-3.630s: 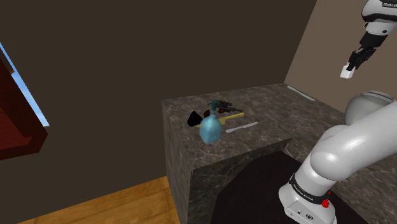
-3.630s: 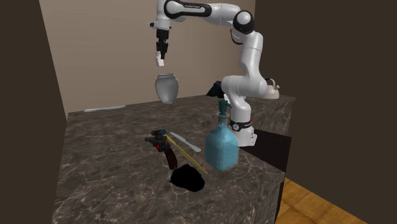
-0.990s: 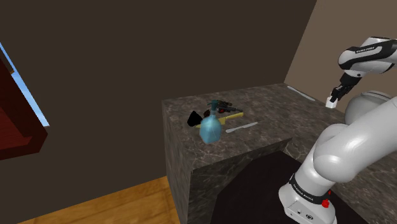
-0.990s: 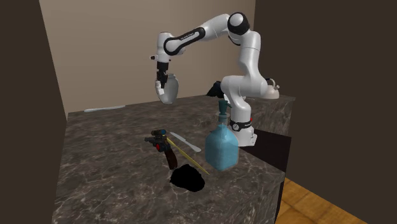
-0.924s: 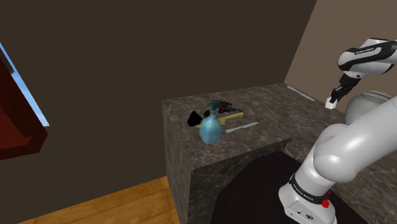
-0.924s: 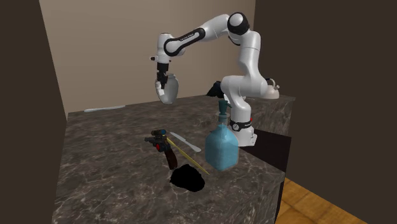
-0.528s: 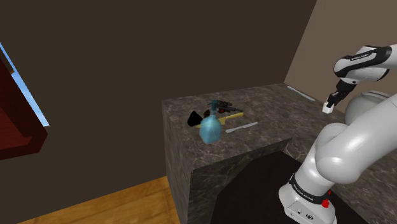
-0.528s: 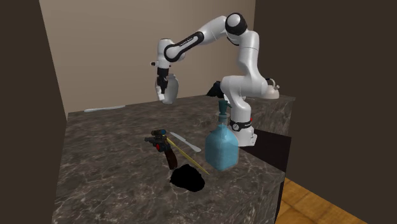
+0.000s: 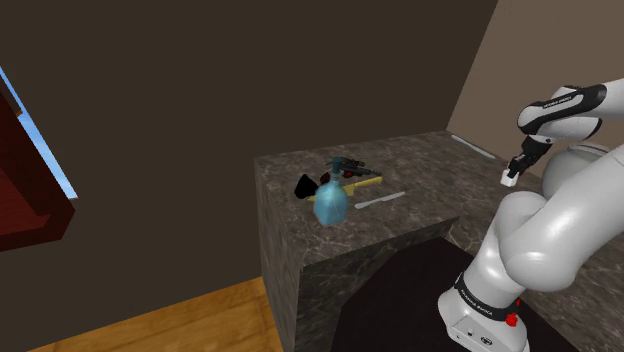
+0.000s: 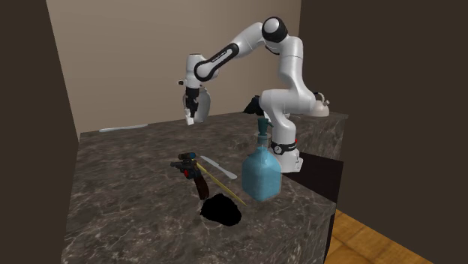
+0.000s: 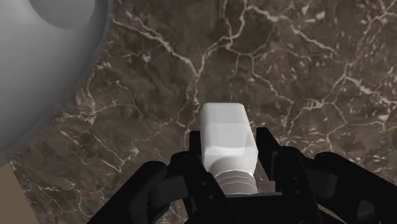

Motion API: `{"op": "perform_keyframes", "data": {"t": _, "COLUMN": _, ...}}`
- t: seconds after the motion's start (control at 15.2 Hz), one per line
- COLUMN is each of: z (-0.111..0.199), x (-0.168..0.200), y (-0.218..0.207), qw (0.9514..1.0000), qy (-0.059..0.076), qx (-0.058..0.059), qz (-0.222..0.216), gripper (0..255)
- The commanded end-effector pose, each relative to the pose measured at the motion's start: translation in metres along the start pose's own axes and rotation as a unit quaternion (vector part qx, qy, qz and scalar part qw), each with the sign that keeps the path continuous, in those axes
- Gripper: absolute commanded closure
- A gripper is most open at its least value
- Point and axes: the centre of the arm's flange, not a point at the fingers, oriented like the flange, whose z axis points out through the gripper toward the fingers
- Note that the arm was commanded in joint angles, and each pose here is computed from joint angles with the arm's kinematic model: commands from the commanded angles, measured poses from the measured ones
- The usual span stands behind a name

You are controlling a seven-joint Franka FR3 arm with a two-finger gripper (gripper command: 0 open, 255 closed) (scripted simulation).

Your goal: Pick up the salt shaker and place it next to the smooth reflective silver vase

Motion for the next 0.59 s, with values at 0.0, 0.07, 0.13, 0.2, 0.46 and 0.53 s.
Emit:
{"op": "perform_keyframes", "data": {"t": 0.0, "z": 0.011, "x": -0.002, "y": -0.001, "qw": 1.0, "qy": 0.0, "qx": 0.0, "qz": 0.0, "gripper": 255}}
{"op": "perform_keyframes", "data": {"t": 0.07, "z": 0.016, "x": -0.003, "y": -0.001, "qw": 1.0, "qy": 0.0, "qx": 0.0, "qz": 0.0, "gripper": 255}}
{"op": "perform_keyframes", "data": {"t": 0.13, "z": 0.025, "x": -0.003, "y": -0.002, "qw": 1.0, "qy": 0.0, "qx": 0.0, "qz": 0.0, "gripper": 255}}
{"op": "perform_keyframes", "data": {"t": 0.2, "z": 0.025, "x": -0.003, "y": -0.002, "qw": 1.0, "qy": 0.0, "qx": 0.0, "qz": 0.0, "gripper": 255}}
{"op": "perform_keyframes", "data": {"t": 0.46, "z": 0.025, "x": -0.003, "y": -0.002, "qw": 1.0, "qy": 0.0, "qx": 0.0, "qz": 0.0, "gripper": 255}}
{"op": "perform_keyframes", "data": {"t": 0.53, "z": 0.025, "x": -0.003, "y": -0.002, "qw": 1.0, "qy": 0.0, "qx": 0.0, "qz": 0.0, "gripper": 255}}
